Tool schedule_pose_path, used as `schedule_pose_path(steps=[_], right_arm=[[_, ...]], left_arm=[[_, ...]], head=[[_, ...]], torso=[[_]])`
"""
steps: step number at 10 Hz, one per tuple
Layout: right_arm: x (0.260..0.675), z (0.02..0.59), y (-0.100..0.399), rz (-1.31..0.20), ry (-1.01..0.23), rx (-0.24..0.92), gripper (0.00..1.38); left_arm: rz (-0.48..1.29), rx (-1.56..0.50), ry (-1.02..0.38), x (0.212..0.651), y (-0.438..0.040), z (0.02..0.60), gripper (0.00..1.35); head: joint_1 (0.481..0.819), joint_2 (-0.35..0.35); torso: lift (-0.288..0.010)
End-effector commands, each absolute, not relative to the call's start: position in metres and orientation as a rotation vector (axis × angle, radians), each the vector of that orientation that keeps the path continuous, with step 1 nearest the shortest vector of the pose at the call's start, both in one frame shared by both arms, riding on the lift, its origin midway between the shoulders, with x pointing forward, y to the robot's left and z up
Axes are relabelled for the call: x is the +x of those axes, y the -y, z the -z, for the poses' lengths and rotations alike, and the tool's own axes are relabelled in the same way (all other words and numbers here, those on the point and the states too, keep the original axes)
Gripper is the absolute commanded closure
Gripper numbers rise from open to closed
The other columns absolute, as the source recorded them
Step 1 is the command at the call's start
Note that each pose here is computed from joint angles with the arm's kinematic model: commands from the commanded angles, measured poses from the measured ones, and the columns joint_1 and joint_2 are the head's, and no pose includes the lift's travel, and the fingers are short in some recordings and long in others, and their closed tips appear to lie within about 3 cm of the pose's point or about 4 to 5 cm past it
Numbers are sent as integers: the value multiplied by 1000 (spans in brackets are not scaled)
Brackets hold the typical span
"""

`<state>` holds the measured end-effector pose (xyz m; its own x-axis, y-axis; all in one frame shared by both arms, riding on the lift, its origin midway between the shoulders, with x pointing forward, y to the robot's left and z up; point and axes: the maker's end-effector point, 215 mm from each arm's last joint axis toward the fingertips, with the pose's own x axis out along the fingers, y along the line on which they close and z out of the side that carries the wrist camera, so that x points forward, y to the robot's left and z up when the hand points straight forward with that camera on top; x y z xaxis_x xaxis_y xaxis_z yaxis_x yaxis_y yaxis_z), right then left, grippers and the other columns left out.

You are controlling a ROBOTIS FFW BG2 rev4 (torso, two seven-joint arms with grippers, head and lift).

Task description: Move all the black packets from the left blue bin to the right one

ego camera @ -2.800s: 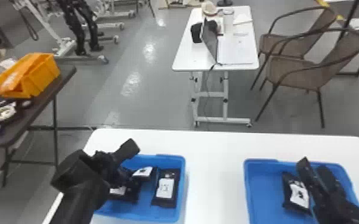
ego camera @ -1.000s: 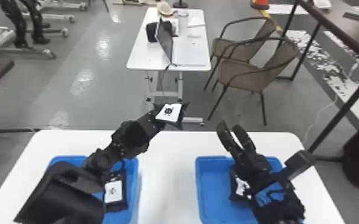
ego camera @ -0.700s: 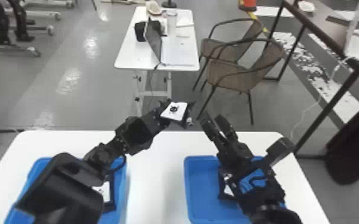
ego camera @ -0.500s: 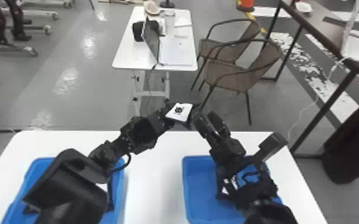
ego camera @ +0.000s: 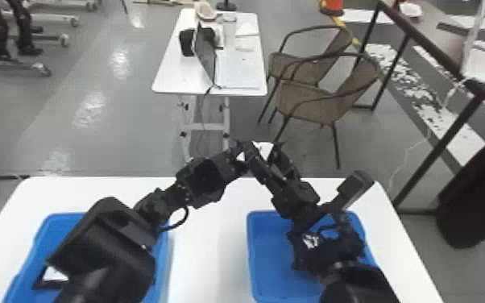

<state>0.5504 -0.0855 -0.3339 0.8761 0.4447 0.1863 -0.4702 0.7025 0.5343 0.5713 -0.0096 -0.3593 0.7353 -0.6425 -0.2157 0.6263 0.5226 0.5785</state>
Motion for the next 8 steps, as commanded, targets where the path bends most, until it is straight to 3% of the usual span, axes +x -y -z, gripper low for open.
schedule_pose_path(steps=[1, 2, 6, 8], right_arm=[[551, 338, 84, -507, 35, 604, 673], [553, 340, 88, -483, 29, 607, 889], [554, 344, 110, -389, 43, 584, 1004], [553, 354, 120, -359, 35, 583, 1004]], left_arm=[[767, 677, 34, 570, 14, 357, 1003], [769, 674, 32, 570, 14, 358, 1003], [772, 640, 4, 565, 11, 368, 963], [737, 614, -48, 563, -10, 376, 404]], head=[[695, -92], [695, -95], [695, -112], [695, -117]], torso=[[0], [0], [0], [0]])
